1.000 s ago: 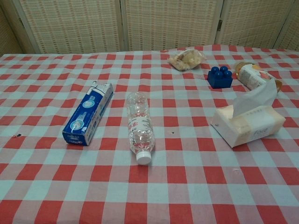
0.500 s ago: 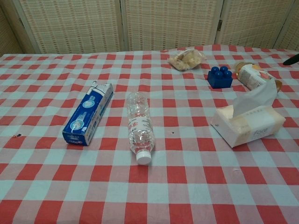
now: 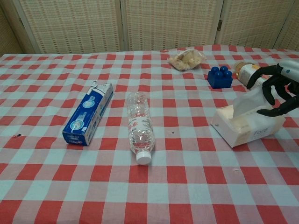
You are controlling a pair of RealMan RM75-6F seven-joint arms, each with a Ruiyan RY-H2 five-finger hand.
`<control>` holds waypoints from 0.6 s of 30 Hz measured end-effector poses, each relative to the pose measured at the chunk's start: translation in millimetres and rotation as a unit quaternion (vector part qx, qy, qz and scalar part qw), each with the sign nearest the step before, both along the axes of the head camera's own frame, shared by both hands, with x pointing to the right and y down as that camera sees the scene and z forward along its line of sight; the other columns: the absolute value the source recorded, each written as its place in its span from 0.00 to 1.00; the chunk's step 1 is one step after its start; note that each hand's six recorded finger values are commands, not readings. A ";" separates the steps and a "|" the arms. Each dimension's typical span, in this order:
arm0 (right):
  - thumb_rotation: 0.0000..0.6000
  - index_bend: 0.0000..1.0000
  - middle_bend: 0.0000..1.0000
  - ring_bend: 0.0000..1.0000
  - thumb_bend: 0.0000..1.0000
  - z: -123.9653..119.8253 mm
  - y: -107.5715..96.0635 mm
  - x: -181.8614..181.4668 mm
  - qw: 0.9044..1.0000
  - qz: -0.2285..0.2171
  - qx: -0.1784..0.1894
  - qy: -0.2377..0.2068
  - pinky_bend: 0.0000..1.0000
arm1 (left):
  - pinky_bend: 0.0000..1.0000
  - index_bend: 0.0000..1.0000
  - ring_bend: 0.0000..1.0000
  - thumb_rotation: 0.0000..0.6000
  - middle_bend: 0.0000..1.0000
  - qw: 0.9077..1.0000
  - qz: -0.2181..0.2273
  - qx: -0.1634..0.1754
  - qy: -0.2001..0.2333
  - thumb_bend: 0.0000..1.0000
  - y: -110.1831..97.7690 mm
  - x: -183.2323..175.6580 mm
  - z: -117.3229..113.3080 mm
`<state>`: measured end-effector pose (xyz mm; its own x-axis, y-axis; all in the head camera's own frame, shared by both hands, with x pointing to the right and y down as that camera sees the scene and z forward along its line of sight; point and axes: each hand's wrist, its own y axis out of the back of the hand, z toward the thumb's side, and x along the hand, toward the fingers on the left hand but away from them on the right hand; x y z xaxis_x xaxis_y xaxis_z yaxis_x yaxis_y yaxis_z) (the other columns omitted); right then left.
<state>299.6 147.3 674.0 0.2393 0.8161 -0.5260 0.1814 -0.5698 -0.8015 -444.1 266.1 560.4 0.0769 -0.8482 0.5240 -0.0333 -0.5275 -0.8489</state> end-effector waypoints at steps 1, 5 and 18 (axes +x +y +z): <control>1.00 0.63 0.70 0.77 0.42 1.3 -0.1 -0.2 1.000 -0.002 -0.001 0.002 1.00 | 0.61 0.38 0.57 1.00 0.50 1.000 0.000 0.000 0.000 0.54 0.0 0.0 -0.2; 1.00 0.71 0.71 0.78 0.63 5.0 -0.7 0.8 1.000 -0.002 0.000 0.011 1.00 | 0.61 0.38 0.57 1.00 0.50 1.000 0.000 0.001 0.000 0.54 0.2 0.0 -0.7; 1.00 0.77 0.71 0.78 0.77 -5.3 -9.8 1.6 1.000 0.016 0.022 -0.001 1.00 | 0.61 0.38 0.57 1.00 0.50 1.000 0.000 -0.001 -0.001 0.54 0.3 0.1 0.2</control>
<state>301.2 137.5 668.7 0.2134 0.8458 -0.4889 0.1998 -0.5276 -0.8256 -443.9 266.4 560.6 0.0767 -0.8472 0.5257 -0.0321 -0.5291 -0.8480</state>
